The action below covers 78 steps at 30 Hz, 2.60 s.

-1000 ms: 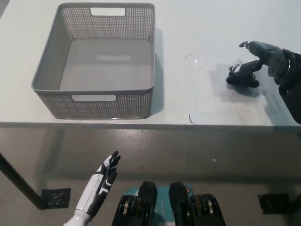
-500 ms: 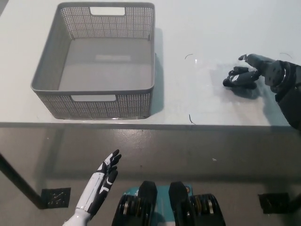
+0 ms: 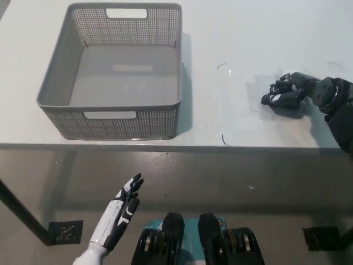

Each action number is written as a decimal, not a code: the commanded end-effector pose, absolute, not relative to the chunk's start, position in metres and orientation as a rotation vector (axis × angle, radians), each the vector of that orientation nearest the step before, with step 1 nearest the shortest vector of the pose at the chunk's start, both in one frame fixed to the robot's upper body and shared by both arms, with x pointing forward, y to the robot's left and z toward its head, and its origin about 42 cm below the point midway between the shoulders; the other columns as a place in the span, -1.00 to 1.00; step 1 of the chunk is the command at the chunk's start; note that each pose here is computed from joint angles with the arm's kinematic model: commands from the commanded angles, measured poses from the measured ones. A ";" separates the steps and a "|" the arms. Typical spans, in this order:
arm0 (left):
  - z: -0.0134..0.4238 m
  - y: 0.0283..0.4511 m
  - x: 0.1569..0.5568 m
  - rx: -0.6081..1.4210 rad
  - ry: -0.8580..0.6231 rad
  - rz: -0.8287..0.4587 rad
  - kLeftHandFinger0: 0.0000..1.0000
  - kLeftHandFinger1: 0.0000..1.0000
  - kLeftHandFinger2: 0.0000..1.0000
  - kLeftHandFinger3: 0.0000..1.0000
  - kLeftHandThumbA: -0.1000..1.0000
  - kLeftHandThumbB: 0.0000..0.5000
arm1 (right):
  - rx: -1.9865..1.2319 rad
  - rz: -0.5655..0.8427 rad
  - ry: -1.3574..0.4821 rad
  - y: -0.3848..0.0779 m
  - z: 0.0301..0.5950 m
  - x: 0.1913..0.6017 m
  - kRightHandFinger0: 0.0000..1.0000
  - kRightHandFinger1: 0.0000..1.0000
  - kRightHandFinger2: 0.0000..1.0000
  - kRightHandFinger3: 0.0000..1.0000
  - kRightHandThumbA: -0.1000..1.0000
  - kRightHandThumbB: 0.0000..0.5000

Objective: Use the right hand to pick up a webcam and put it into a container on the left side

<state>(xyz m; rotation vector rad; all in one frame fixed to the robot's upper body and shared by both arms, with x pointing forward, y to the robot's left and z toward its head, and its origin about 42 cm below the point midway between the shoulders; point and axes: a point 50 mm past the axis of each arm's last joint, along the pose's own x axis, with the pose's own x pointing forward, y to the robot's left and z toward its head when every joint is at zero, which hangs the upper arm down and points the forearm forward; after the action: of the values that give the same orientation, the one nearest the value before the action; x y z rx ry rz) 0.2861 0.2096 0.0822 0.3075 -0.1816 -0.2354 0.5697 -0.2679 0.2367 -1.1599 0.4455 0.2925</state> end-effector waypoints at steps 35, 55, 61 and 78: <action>0.104 0.208 0.306 0.347 -0.280 -0.256 1.00 1.00 1.00 1.00 1.00 -0.51 | -0.622 -0.257 -0.114 -0.294 0.304 0.581 -1.00 -0.20 0.56 0.47 -1.00 -0.37; 0.103 0.210 0.305 0.348 -0.281 -0.264 1.00 1.00 1.00 1.00 1.00 -0.48 | -0.329 -0.125 -0.513 -0.200 0.435 0.556 -0.98 -0.09 0.63 0.65 -1.00 -0.35; 0.101 0.209 0.303 0.338 -0.273 -0.263 1.00 1.00 1.00 1.00 1.00 -0.47 | -0.367 -0.018 -0.555 -0.122 0.452 0.550 -1.00 -0.14 0.56 0.52 -1.00 -0.23; 0.101 0.197 0.303 0.358 -0.283 -0.318 1.00 1.00 1.00 1.00 1.00 -0.42 | -0.356 0.218 -0.476 0.024 0.425 0.539 -1.00 -0.29 0.59 0.72 -1.00 -0.34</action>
<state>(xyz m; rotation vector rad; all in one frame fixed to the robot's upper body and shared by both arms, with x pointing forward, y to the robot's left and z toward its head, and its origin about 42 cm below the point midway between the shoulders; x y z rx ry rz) 0.2987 0.1994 0.0917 0.3407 -0.2256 -0.2853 0.5464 -0.0052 0.3731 -0.3748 -0.3368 0.2151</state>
